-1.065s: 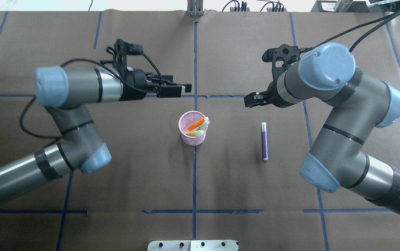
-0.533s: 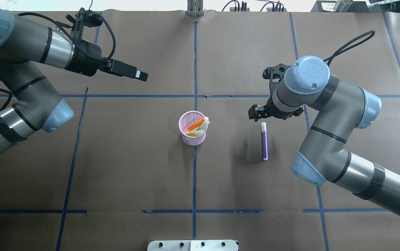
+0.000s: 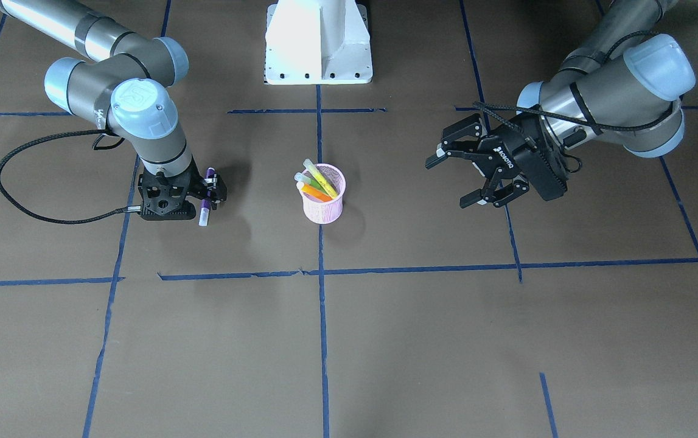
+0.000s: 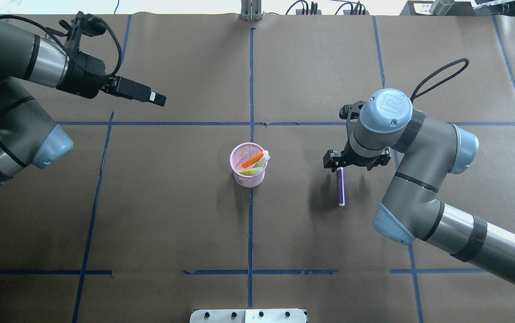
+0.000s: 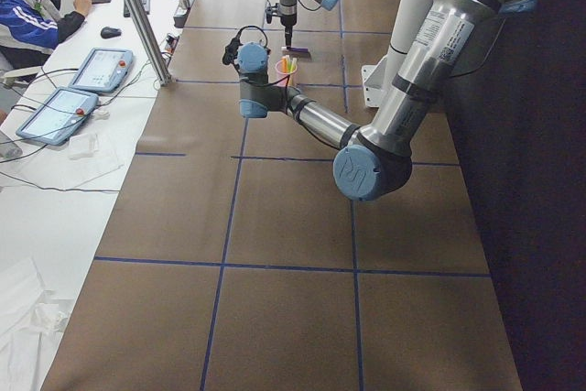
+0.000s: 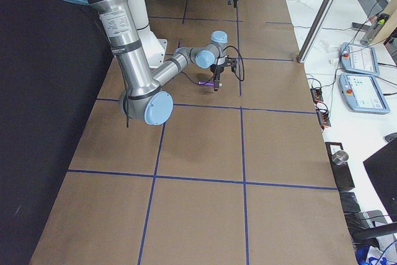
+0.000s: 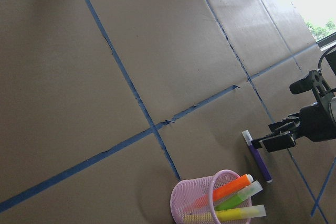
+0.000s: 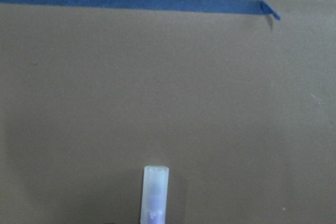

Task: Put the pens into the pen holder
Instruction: 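Lower the right gripper onto the purple marker and close it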

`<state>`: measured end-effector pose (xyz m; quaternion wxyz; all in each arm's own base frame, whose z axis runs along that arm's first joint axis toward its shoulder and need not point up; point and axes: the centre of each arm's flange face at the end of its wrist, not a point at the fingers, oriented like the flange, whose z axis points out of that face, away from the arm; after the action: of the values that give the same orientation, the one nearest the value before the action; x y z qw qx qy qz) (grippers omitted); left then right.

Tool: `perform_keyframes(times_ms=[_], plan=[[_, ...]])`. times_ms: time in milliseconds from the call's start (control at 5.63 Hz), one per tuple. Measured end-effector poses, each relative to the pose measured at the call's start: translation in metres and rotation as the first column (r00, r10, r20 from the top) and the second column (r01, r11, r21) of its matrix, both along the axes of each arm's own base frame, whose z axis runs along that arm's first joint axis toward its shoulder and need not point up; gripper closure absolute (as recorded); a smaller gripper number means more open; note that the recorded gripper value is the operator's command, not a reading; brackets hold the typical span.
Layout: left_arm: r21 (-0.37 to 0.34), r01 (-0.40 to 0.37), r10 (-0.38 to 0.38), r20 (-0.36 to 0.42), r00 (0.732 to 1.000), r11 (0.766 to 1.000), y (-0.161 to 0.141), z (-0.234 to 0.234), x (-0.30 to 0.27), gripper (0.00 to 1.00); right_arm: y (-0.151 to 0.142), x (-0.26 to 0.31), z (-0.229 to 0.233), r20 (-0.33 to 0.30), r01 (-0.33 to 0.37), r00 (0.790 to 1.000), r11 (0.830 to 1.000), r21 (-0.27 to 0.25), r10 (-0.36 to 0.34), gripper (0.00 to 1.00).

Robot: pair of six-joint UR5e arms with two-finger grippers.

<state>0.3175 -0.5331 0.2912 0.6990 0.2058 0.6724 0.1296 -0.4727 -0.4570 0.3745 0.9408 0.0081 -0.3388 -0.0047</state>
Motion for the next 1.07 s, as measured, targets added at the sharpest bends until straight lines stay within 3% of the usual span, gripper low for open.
perform_keyframes(times_ms=[178, 710, 888, 1065], plan=[[-0.005, 0.010, -0.010, 0.005, 1.000, 1.000, -0.003, 0.005, -0.006, 0.00, 0.008, -0.009, 0.002, -0.004, 0.017, 1.000, 1.000, -0.002, -0.017, 0.10], [-0.005, 0.021, -0.021, 0.009, 1.000, 1.000, -0.006, 0.007, -0.011, 0.00, 0.014, -0.019, 0.001, -0.003, 0.032, 0.999, 0.999, -0.004, -0.032, 0.75], [-0.004, 0.021, -0.021, 0.009, 1.000, 1.000, -0.006, 0.008, -0.011, 0.00, 0.015, -0.019, -0.003, 0.004, 0.034, 0.999, 0.999, 0.002, -0.035, 0.91], [-0.004, 0.021, -0.021, 0.009, 1.000, 1.000, -0.006, 0.008, -0.011, 0.00, 0.015, -0.018, -0.003, 0.005, 0.034, 0.999, 0.999, 0.003, -0.034, 0.99]])
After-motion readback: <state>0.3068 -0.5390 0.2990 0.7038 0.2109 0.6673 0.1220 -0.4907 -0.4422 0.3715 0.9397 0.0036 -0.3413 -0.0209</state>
